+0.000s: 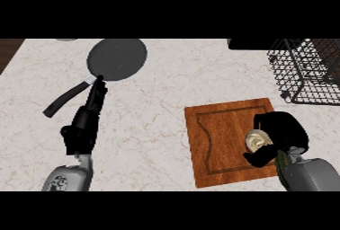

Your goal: Pick the cupcake from the cutting board and place it in the tiered basket

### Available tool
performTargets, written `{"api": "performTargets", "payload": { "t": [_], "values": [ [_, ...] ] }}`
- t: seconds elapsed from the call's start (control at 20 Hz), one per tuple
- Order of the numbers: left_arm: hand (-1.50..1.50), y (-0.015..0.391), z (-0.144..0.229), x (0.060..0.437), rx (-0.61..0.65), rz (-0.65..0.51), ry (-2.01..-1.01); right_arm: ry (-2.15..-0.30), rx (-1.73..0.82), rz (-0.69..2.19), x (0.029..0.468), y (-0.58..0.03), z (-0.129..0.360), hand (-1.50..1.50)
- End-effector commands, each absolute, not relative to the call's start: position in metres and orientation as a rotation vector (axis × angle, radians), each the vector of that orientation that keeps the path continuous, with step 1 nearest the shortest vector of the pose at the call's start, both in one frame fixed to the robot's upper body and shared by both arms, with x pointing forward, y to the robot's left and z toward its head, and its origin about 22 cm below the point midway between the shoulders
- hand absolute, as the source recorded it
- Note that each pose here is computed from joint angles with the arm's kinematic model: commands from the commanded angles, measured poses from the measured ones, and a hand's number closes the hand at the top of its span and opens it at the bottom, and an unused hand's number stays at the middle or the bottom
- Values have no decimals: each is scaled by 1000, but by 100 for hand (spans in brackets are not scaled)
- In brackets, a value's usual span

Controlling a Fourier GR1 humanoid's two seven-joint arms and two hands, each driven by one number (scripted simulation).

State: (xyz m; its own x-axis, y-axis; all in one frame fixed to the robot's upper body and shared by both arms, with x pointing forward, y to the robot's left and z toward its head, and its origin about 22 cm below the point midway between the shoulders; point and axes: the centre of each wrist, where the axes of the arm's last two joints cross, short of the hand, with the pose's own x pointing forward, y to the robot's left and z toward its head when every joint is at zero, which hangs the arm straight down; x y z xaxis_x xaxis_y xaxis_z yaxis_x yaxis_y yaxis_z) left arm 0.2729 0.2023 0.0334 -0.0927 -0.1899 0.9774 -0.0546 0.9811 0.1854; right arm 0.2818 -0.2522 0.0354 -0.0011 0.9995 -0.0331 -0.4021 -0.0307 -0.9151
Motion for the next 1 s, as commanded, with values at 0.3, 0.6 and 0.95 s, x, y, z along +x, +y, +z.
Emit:
{"api": "performTargets", "payload": {
  "t": [0.3,0.6,0.95],
  "values": [
    [0,199,18,263,176,-95,-1658,-753,-1172,1268,293,-268,74,150],
    [0,217,5,268,205,-96,-1637,-859,-1322,1123,280,-294,142,150],
    [0,223,48,270,181,-115,-1662,-980,-1423,961,261,-284,255,150]
  ]
}}
